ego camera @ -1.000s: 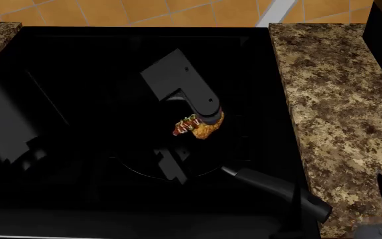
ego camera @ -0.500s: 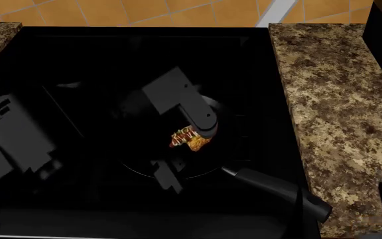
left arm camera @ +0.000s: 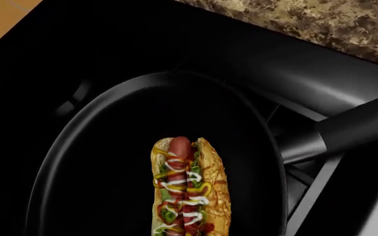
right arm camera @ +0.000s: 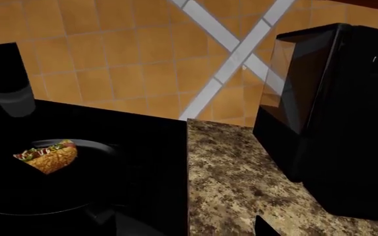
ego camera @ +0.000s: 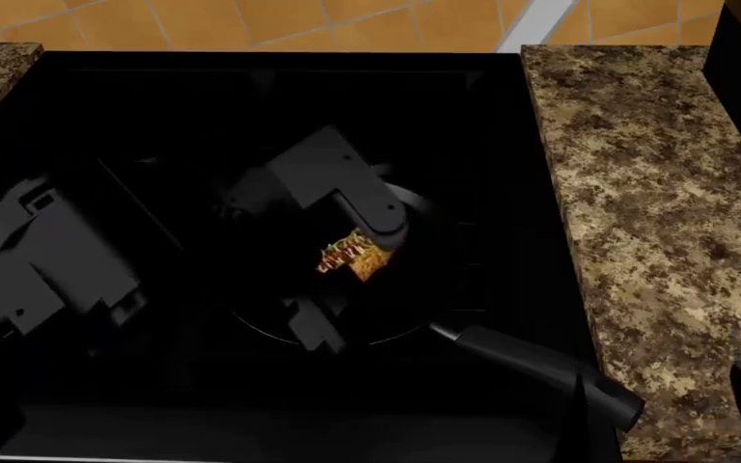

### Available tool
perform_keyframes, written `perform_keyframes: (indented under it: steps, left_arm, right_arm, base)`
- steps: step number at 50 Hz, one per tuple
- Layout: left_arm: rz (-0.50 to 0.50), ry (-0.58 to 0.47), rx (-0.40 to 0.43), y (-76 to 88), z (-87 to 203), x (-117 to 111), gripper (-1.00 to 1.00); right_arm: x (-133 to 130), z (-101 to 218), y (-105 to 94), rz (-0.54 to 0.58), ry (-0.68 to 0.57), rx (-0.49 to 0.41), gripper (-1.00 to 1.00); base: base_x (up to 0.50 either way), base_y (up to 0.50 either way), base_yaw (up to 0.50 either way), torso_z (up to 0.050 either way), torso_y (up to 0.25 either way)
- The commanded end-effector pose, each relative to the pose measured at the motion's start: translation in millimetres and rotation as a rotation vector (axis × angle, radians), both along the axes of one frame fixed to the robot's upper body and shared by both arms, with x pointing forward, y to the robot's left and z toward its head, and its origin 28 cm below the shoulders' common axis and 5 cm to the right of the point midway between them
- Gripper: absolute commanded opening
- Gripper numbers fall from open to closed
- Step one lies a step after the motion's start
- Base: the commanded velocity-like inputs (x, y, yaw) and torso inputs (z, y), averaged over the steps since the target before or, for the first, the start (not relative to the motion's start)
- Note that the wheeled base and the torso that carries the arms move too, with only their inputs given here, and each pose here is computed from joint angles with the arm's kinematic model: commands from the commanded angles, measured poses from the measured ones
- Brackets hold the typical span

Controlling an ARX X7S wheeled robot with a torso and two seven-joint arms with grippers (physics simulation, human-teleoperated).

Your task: Pick the hot dog from the plate and place it in the pan.

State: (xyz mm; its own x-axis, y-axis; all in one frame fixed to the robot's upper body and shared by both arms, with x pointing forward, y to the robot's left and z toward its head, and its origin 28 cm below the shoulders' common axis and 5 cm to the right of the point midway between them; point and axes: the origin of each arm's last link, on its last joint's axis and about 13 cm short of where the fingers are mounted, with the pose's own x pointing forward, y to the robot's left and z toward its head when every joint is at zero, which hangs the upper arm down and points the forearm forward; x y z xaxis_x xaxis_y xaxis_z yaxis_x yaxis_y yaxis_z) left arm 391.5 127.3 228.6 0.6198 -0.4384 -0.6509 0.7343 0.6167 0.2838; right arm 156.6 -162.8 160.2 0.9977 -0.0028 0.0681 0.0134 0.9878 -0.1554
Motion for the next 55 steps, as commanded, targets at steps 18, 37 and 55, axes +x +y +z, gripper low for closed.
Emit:
perform_keyframes:
  steps: [18, 37, 55]
  left_arm:
    - [0.056, -0.009, -0.007, 3.0, -0.6, 9.7, -1.00]
    - [0.064, -0.014, -0.008, 3.6, -1.9, 10.1, 1.00]
    - [0.059, -0.036, -0.043, 3.0, 12.4, 11.9, 1.00]
  right_arm:
    - [-2.6, -5.4, 1.1, -0.002, 0.008, 0.009, 1.00]
    - [-3.4, -5.2, 2.2, -0.001, 0.011, 0.013, 1.00]
    - [-3.2, -5.9, 2.4, -0.002, 0.007, 0.017, 1.00]
  base:
    - [0.00, 0.00, 0.00, 0.001, 0.001]
    - [0.00, 0.00, 0.00, 0.000, 0.000]
    - [0.00, 0.00, 0.00, 0.000, 0.000]
